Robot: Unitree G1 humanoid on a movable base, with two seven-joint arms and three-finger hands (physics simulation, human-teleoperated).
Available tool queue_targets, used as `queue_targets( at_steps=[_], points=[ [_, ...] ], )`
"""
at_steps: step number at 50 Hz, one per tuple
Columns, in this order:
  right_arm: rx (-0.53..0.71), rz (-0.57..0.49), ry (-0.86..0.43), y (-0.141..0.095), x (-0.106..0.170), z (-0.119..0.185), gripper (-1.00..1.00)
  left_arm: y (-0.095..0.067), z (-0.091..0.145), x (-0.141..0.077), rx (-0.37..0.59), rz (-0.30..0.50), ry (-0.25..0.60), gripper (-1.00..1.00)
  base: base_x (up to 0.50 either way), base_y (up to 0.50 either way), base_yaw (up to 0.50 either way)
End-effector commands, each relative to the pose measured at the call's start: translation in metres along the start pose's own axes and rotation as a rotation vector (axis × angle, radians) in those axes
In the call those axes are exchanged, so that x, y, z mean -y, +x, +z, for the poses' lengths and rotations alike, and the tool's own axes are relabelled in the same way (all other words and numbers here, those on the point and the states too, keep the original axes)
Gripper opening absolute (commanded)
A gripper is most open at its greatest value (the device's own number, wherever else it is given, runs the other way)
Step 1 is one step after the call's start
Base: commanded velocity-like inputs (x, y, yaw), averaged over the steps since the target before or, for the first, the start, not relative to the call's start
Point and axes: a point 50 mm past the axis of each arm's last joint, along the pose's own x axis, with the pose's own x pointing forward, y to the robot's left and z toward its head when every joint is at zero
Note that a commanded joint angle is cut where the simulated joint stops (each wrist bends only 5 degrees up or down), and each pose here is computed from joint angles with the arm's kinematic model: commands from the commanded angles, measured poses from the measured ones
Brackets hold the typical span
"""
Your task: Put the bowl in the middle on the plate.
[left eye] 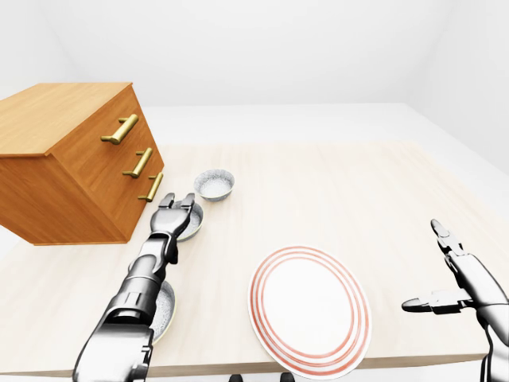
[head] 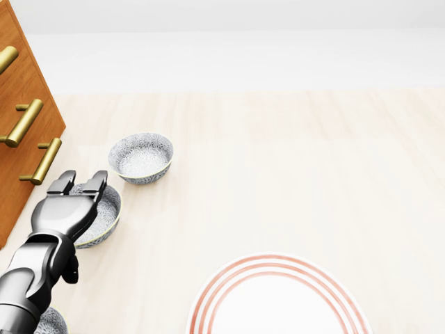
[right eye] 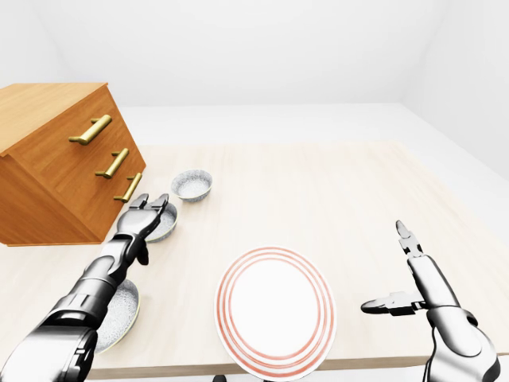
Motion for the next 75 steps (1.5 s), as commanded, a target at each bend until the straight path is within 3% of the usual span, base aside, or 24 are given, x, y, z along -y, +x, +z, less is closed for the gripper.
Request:
queue_targets(
  at_steps=[1,26,27,28,29,30,32,33,57,67,73,75],
  points=[
    [0.002,0.000,-0.001,-0.001,0.000,0.000,1.00,0.000,-0.002,0.001,-0.005,-0.002,-0.002,1.00,0.00,0.00,0.00],
    [0.008,0.002,-0.004,-0.001,0.000,0.002,1.00,0.000,0.000,0.004,-0.002,-0.015,-0.003,1.00,0.00,0.00,0.00],
    [0.007,0.002,-0.003,-0.001,0.000,0.002,1.00,0.000,0.000,0.004,-0.002,-0.016,-0.004,0.59,0.00,0.00,0.00],
    [0.003,0.002,0.000,0.000,0.000,0.001,1.00,0.000,0.000,0.005,-0.002,-0.016,-0.005,0.43,0.00,0.00,0.00],
    [0.001,0.002,0.001,0.000,0.000,0.000,1.00,0.000,0.001,0.005,-0.001,-0.018,-0.007,-0.03,0.00,0.00,0.00],
    [-0.003,0.002,0.003,0.000,-0.001,-0.001,1.00,0.000,0.001,0.005,-0.001,-0.018,-0.007,-0.62,0.00,0.00,0.00],
    [-0.004,0.002,0.003,0.000,-0.001,-0.001,1.00,0.000,0.001,0.005,-0.001,-0.018,-0.007,-0.62,0.00,0.00,0.00],
    [0.001,0.002,0.000,-0.001,0.000,0.000,1.00,-0.001,0.003,0.007,0.004,-0.020,-0.008,-1.00,0.00,0.00,0.00],
    [0.014,0.016,-0.001,-0.003,-0.002,0.001,1.00,-0.005,0.003,0.010,0.009,-0.022,-0.021,-1.00,0.00,0.00,0.00],
    [0.011,0.015,-0.003,-0.003,-0.003,0.001,1.00,-0.009,0.000,0.001,0.012,-0.029,-0.031,-1.00,0.00,0.00,0.00],
    [0.010,0.017,-0.004,-0.003,-0.002,0.001,1.00,-0.019,0.003,-0.006,0.033,-0.032,-0.035,-1.00,0.00,0.00,0.00],
    [0.008,0.018,-0.004,-0.001,-0.003,0.000,1.00,-0.045,0.006,-0.014,0.068,-0.035,-0.050,-1.00,0.00,0.00,0.00]
  ],
)
